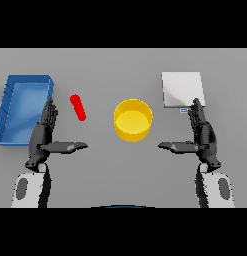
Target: Pick up the red beaker and tilt it to pour out 1 green nut into yellow bowl. Pick up the yellow bowl and place it on the metallic measuring scale.
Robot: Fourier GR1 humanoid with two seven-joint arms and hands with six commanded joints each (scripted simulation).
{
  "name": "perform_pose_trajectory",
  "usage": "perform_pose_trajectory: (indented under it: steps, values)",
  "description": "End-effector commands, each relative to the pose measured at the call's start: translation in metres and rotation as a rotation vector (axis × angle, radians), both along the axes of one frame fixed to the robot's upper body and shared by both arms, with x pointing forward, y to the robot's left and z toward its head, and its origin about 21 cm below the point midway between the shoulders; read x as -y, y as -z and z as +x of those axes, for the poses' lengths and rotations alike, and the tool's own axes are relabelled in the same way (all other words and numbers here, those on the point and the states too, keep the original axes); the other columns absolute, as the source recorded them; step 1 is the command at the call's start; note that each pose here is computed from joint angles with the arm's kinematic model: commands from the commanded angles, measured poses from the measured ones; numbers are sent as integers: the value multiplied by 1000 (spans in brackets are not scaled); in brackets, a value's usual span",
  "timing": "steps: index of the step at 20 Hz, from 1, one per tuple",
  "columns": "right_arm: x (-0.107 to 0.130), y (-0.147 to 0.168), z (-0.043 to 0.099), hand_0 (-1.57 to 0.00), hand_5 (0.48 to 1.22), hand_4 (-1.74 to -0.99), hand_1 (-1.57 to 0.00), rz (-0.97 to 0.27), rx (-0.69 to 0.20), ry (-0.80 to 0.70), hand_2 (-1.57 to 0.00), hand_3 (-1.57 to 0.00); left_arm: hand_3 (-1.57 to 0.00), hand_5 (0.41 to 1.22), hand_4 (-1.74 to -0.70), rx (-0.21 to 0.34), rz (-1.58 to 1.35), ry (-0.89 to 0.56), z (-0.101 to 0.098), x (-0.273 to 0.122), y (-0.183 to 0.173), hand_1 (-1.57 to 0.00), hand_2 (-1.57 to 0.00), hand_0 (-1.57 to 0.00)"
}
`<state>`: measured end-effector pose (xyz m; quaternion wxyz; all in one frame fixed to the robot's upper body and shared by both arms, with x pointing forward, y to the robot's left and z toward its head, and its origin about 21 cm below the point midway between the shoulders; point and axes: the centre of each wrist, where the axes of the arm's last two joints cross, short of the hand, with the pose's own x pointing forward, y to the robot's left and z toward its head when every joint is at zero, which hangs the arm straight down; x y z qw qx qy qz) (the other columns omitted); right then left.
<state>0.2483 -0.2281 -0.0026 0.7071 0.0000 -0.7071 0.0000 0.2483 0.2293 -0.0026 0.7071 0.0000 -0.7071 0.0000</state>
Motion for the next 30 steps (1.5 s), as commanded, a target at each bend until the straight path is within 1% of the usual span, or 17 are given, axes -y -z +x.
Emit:
perform_pose_trajectory:
  steps: [1, 6, 7, 9, 12, 15, 16, 17, 18, 20, 22, 23, 24, 26, 28, 29, 30]
  values:
    - [0, 0, 0, 1, 681, -1245, 1, 0, 1, 1, 1, 1, 1, 652, -1204, 1, 0, -1, 0, 0, 0, 1, 1, 1]
    - [-1, -1, -1, 1, 681, -1245, 1, 1, 0, 0, 1, 1, 1, 652, -1204, 9, 1, 2, -4, 1, -1, 1, 1, 1]
    - [3, -3, -10, 1, 681, -1245, 1, -144, 77, -20, 1, 1, 1, 652, -1204, 32, 74, 27, -11, 2, -6, 1, 1, 1]
    - [3, -4, -26, 1, 679, -1239, 1, -275, 135, -44, 1, 1, 1, 650, -1212, 34, 145, 59, -22, 1, -11, 1, 1, 1]
    - [-2, -11, -33, 1, 678, -1235, 1, -328, 140, -47, 1, 1, 1, 660, -1224, 8, 182, 75, -29, 1, -15, 1, 1, 1]
    - [2, -14, -30, 1, 681, -1250, 1, -312, 139, -46, 1, 1, 1, 668, -1239, 9, 201, 97, -26, 6, -17, 1, 1, 1]
    - [3, -11, -34, 1, 682, -1254, 1, -298, 144, -58, 1, 1, 1, 679, -1254, -11, 209, 101, -23, 8, -15, 1, 1, 1]
    - [2, -12, -32, 1, 680, -1265, 1, -278, 140, -62, 1, 1, 1, 691, -1276, -32, 203, 109, -17, 9, -11, 1, 1, 1]
    - [2, -11, -35, 1, 680, -1275, 1, -264, 150, -68, 1, 1, 1, 702, -1301, -21, 197, 121, -11, 10, -12, 1, 1, 1]
    - [2, -13, -33, 1, 676, -1286, 1, -257, 146, -69, 1, 1, 1, 724, -1356, -27, 191, 129, 0, 13, -8, 1, 1, 1]
    - [1, -15, -33, 1, 678, -1304, 1, -245, 153, -73, 1, 1, 1, 738, -1377, -30, 206, 131, 16, 15, -8, 1, 1, 1]
    - [2, -12, -31, 1, 679, -1308, 1, -244, 135, -70, 1, 1, 1, 739, -1379, -36, 210, 133, 23, 17, -8, 1, 1, 1]
    - [3, -10, -33, 1, 681, -1312, 1, -249, 143, -70, 1, 1, 1, 739, -1382, -59, 207, 131, 28, 19, -1, 1, 1, 1]
    - [2, -15, -34, 1, 685, -1329, 1, -232, 156, -72, 1, 1, 1, 733, -1369, -72, 216, 118, 37, 17, 5, 1, 1, 1]
    - [-1, -15, -32, 1, 687, -1337, 1, -232, 144, -62, 1, 1, 1, 720, -1352, -86, 210, 119, 44, 19, 12, 1, 1, 1]
    - [1, -15, -33, 1, 688, -1339, 1, -240, 139, -58, 1, 1, 1, 718, -1345, -103, 205, 113, 50, 18, 13, 1, 1, 1]
    - [4, -14, -34, 1, 689, -1341, 1, -243, 138, -54, 1, 1, 1, 717, -1339, -101, 207, 114, 57, 20, 13, 1, 1, 1]
